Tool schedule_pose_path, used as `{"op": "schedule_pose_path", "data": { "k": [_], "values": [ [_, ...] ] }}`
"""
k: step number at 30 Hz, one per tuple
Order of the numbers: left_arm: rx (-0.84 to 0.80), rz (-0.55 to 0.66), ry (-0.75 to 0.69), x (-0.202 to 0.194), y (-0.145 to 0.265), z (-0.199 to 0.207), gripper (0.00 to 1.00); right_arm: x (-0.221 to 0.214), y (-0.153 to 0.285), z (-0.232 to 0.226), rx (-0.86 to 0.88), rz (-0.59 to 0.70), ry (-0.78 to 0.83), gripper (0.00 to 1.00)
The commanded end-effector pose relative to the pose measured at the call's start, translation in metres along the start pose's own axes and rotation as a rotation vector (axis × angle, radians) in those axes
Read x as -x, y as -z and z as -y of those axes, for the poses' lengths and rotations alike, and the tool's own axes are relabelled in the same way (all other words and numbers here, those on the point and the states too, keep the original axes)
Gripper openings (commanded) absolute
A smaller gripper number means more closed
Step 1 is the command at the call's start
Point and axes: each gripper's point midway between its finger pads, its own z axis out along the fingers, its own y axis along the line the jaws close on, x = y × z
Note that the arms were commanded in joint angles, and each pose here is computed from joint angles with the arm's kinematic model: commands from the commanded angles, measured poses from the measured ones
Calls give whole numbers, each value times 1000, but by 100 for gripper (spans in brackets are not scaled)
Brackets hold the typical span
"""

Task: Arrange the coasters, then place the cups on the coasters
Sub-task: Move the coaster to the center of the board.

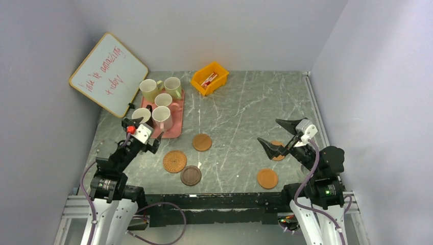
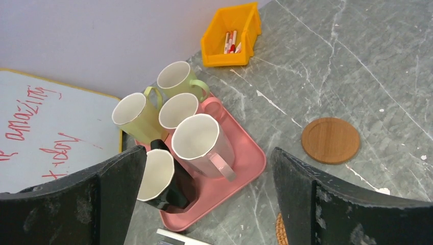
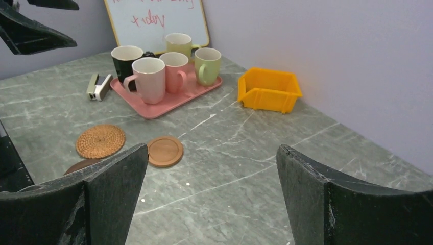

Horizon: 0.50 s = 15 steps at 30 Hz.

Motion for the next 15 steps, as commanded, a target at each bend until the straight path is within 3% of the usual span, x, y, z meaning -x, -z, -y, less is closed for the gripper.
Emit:
{"op": "schedule_pose_path", "data": {
  "k": [1, 4, 7, 15],
  "values": [
    [-1, 20, -16, 8, 0, -3, 96, 10, -1, 2, 11, 35, 129, 100],
    [2, 21, -17, 8, 0, -3, 96, -10, -1, 16, -17, 1, 308, 100],
    [4, 23, -18, 9, 0, -4, 96, -9, -3, 35, -110, -21, 291, 100],
    [10, 15, -16, 7, -1, -5, 96, -20, -8, 34, -76, -63, 290, 100]
  ]
}}
